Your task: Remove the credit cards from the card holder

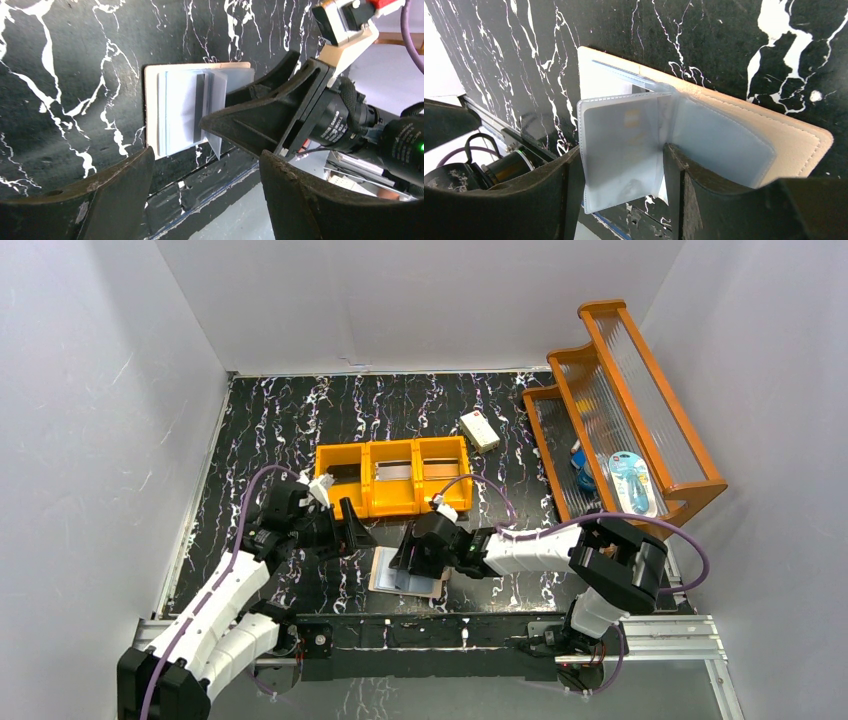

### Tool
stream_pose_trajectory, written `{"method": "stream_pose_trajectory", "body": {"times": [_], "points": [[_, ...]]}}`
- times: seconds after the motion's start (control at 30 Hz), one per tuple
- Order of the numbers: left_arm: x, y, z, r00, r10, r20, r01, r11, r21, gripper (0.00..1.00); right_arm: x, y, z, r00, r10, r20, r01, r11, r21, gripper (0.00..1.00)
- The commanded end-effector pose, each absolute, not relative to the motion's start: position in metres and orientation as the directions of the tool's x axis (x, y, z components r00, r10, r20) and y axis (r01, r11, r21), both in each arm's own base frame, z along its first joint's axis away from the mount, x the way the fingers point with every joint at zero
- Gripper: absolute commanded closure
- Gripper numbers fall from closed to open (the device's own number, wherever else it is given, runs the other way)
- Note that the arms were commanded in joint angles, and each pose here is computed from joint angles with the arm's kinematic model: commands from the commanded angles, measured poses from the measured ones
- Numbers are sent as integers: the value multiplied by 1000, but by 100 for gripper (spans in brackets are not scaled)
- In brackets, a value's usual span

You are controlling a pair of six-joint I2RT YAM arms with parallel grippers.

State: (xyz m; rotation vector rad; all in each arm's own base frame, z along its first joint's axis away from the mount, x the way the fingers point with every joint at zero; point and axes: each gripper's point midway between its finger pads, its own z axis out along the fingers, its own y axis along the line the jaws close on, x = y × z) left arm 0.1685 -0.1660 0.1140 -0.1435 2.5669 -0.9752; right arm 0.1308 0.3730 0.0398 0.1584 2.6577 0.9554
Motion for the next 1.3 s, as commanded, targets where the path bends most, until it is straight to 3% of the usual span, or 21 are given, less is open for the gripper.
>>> {"method": "stream_pose_trajectory", "body": {"times": [0.0, 0.3, 0.57, 0.73, 1.27], "points": [[148, -179, 120, -944, -218, -249, 36, 681, -731, 25, 124, 370, 41, -955, 210, -208, 26, 760, 649, 36], [124, -193, 101, -962, -162, -220, 32, 732, -680, 23, 125, 371, 47, -958, 240, -158, 65, 715, 696, 33], [112, -210, 85, -971, -74, -228, 99, 743, -662, 39, 124, 368, 43, -960, 252, -121, 96, 703, 705, 33], [112, -220, 79, -969, -32, -246, 140, 747, -650, 42, 124, 367, 42, -960, 259, -111, 105, 696, 710, 33], [137, -238, 66, -916, -34, -400, 225, 781, -582, 67, 126, 367, 43, -959, 264, -101, 113, 685, 720, 33]]}}
